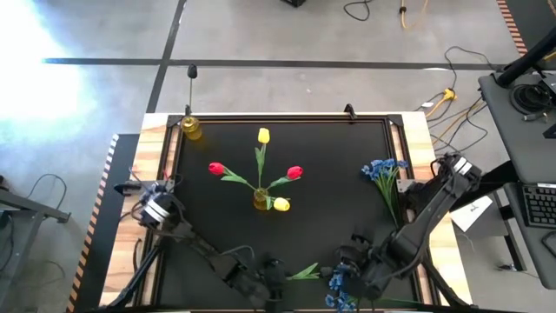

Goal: Sort flowers into vase by color
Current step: Put the black tulip into the top vase

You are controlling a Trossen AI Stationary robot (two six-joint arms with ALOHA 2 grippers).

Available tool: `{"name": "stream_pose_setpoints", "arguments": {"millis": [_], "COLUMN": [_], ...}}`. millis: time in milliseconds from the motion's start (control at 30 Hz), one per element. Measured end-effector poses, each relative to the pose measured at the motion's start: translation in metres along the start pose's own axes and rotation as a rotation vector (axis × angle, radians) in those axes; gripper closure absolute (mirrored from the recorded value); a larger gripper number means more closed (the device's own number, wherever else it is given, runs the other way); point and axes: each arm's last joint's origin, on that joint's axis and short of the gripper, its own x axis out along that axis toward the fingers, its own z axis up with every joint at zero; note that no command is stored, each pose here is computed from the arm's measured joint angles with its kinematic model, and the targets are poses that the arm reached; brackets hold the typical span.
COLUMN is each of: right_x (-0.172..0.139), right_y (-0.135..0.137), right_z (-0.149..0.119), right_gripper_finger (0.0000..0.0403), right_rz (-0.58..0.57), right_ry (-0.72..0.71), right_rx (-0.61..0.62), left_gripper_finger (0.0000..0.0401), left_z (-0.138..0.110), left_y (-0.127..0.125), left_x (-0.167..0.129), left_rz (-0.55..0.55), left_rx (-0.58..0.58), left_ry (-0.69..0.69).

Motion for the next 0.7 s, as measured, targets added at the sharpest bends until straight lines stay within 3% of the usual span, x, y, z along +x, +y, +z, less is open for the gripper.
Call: {"name": "stream_pose_setpoints", "arguments": {"millis": [167, 433, 567, 700], "right_x": [0.000, -0.003, -0.011, -0.031], "right_y": [0.003, 0.001, 0.003, 0.010], "right_z": [-0.004, -0.003, 0.001, 0.015], "right_gripper_finger": [0.0106, 0.0106, 0.0106, 0.0106], "right_rz": [0.006, 0.011, 0.033, 0.072], "right_ry": [0.008, 0.004, -0.010, -0.102], "right_rx": [0.023, 0.037, 0.058, 0.021], "left_gripper_finger": [0.0193, 0.0209, 0.0265, 0.0355], "left_z": [0.001, 0.009, 0.014, 0.023], "left_y": [0.004, 0.004, 0.003, 0.002], "left_x": [0.023, 0.040, 0.039, 0.037], "left_rz": [0.087, 0.116, 0.160, 0.202], "left_rx": [-0.019, -0.044, -0.038, 0.009], "left_ry": [0.049, 0.072, 0.130, 0.194]}}
